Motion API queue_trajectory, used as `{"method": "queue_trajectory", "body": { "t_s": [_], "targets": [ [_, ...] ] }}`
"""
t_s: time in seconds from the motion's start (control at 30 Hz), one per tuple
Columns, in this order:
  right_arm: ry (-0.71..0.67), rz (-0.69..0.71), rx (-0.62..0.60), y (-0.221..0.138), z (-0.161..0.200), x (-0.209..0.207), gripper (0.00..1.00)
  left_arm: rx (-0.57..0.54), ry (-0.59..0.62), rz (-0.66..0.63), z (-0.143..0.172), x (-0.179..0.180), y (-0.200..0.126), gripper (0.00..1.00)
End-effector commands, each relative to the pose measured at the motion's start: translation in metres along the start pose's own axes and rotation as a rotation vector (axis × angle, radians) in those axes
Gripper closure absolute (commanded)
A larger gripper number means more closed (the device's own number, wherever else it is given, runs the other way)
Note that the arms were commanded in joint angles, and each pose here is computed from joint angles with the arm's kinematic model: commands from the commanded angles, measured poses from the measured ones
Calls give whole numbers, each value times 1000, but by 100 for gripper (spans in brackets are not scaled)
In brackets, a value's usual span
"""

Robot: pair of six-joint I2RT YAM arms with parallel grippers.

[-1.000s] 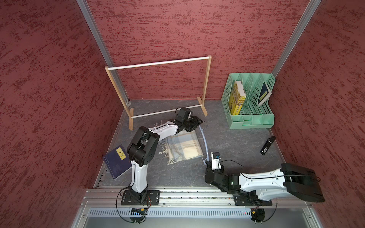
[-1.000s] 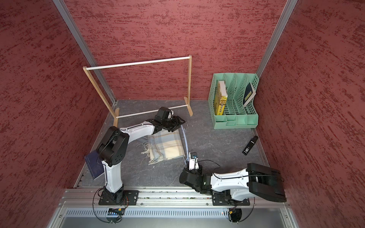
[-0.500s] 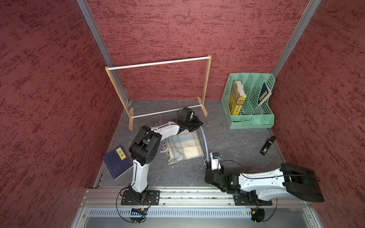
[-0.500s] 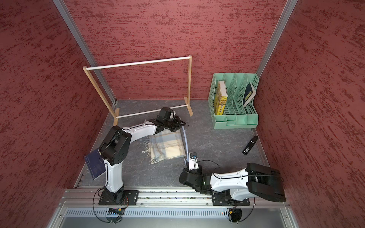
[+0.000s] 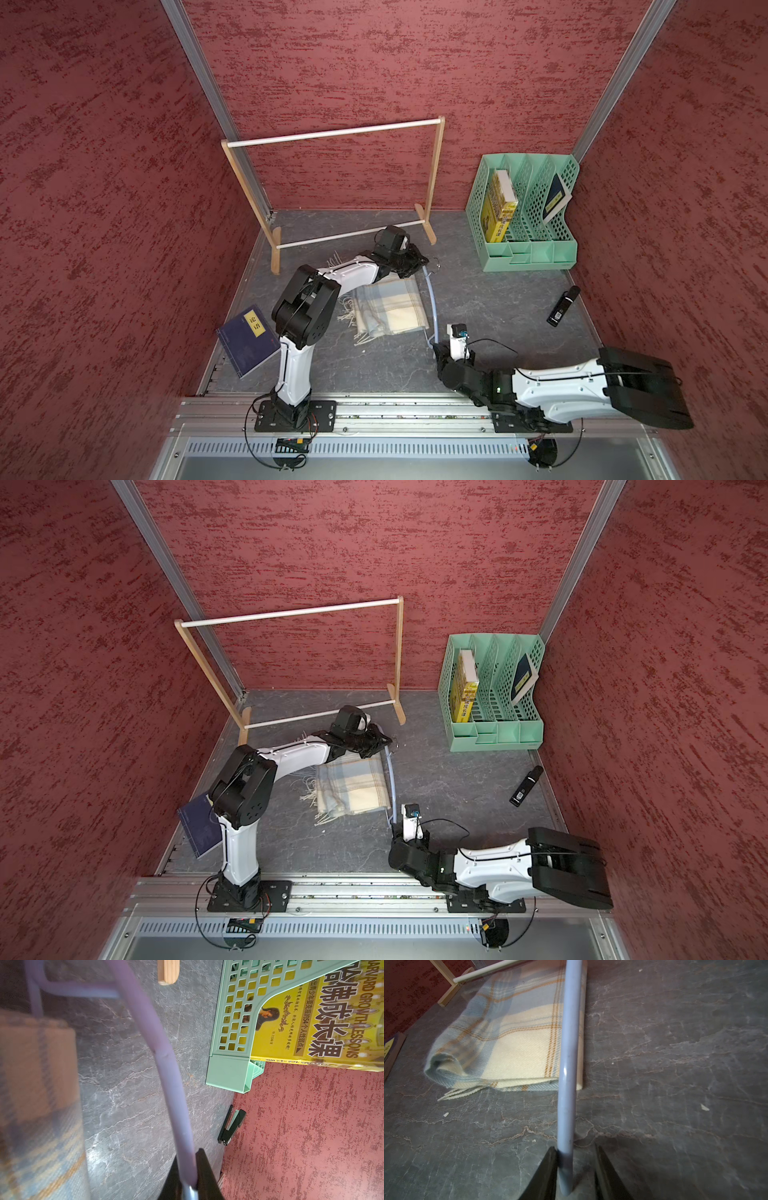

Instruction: Hang the scarf on the hanger

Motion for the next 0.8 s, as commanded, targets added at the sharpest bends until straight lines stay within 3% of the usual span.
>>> {"method": "queue_trajectory", "body": {
  "t_s": [0.0,0.43,0.77],
  "targets": [
    [-3,-41,-42,1,-7,6,63,-28,77,12,-7,0,-1,100],
    [-52,-157,-68,10,-26,48,56,-35,67,17,-10,2,-5,100],
    [19,-137,-81,3,-36,42,50,-41,56,31,-11,4,-6,100]
  ]
}}
Point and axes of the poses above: each gripper's point midway between its finger pads, its own y axis out along the fingers, its own x axis along the line the jaws close on, z = x × y, the point moved 1 cm from there along -y, back along the fingers, and after that the axes turned 13 degrees about -y, right-handed, at the moved point
